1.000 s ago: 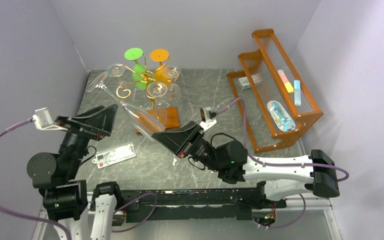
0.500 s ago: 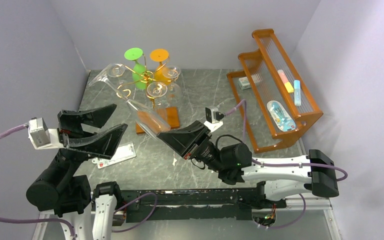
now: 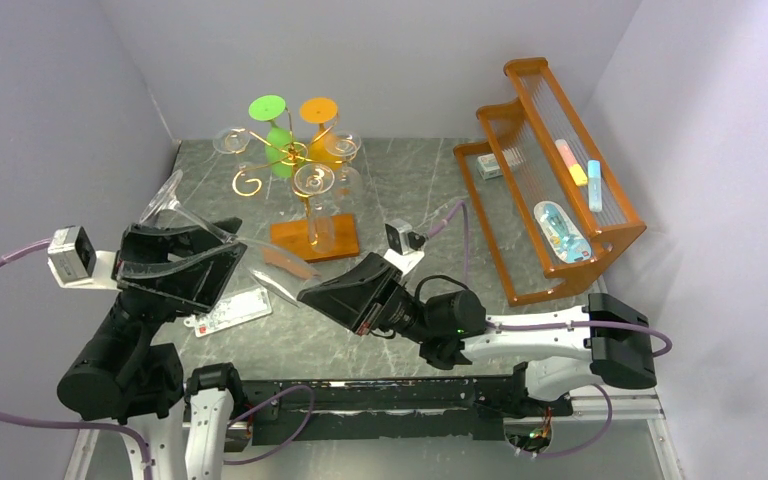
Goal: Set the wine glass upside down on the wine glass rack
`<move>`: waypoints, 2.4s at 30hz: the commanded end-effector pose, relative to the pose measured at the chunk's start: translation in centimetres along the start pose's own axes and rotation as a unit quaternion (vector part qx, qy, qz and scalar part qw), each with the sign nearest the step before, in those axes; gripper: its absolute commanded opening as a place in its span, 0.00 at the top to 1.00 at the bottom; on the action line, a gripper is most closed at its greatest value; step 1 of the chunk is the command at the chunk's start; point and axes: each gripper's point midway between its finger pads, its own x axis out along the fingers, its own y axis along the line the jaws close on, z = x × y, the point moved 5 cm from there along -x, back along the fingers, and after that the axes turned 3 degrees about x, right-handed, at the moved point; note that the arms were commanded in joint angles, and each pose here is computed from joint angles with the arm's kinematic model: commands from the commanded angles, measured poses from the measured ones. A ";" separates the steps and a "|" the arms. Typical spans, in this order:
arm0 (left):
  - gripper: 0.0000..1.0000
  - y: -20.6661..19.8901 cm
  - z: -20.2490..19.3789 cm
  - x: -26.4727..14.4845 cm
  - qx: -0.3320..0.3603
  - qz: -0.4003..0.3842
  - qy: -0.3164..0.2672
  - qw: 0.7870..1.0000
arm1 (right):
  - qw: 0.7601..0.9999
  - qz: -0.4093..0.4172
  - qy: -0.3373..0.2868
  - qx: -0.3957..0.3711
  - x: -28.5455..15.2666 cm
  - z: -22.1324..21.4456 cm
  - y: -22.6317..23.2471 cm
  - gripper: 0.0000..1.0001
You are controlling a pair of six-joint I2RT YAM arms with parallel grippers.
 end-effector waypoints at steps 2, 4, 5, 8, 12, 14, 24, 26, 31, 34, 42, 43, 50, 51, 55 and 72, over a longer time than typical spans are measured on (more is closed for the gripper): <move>0.51 -3.0 1.2 0.2 0.000 -0.049 -0.015 0.999 | 0.998 0.057 -0.025 -0.002 0.5 1.4 2.4 1.00; 0.58 -3.4 1.3 0.2 0.006 -0.057 -0.017 0.998 | 0.998 0.058 -0.030 -0.002 0.4 1.5 2.4 1.00; 0.60 -3.5 1.3 0.2 0.009 -0.059 -0.018 0.998 | 0.998 0.058 -0.032 -0.002 0.4 1.5 2.4 1.00; 0.62 -3.6 1.3 0.1 0.010 -0.061 -0.021 0.998 | 0.998 0.060 -0.033 -0.002 0.4 1.5 2.4 1.00; 0.62 -3.8 1.2 -0.1 0.014 -0.077 -0.025 0.997 | 0.997 0.057 -0.051 0.010 0.5 2.0 2.3 1.00; 0.64 -4.0 1.1 -0.2 0.012 -0.091 -0.030 0.995 | 0.996 0.059 -0.059 0.024 0.4 2.0 2.3 1.00; 0.95 -4.0 1.1 -0.2 0.033 -0.083 -0.028 0.996 | 0.998 0.032 -0.045 0.034 0.3 1.2 1.0 1.00; 0.95 -3.8 1.1 -0.2 0.038 -0.075 -0.024 0.996 | 0.998 0.024 -0.039 0.034 0.3 0.9 0.6 1.00; 0.95 -2.7 1.0 0.0 0.042 -0.042 -0.019 0.998 | 0.999 0.014 -0.032 0.035 0.1 0.6 0.1 0.90; 0.95 -1.6 1.0 0.2 0.053 -0.001 -0.011 0.999 | 0.999 -0.004 -0.034 0.034 -0.2 0.5 -0.5 0.66; 0.95 3.1 1.5 -0.9 0.167 0.182 0.040 0.968 | 0.969 -0.231 -0.085 0.003 -2.7 2.7 -5.1 0.30; 0.95 3.9 1.2 -1.1 0.171 0.196 0.050 0.964 | 0.961 -0.262 -0.090 -0.006 -3.2 2.9 -5.7 0.29; 0.95 8.4 -0.3 -2.6 0.233 0.254 0.130 0.930 | 0.927 -0.352 -0.120 -0.044 -6.5 4.8 -6.7 0.28; 0.95 8.9 -0.4 -2.8 0.243 0.261 0.139 0.924 | 0.923 -0.363 -0.120 -0.049 -6.8 5.0 -6.8 0.29; 0.95 11.2 -1.8 -3.9 0.268 0.271 0.178 0.907 | 0.906 -0.400 -0.120 -0.070 -8.3 5.5 -7.1 0.30; 0.95 19.1 -8.4 -5.1 0.174 0.236 0.256 0.921 | 0.890 -0.419 -0.144 -0.106 -12.6 7.6 -5.9 0.36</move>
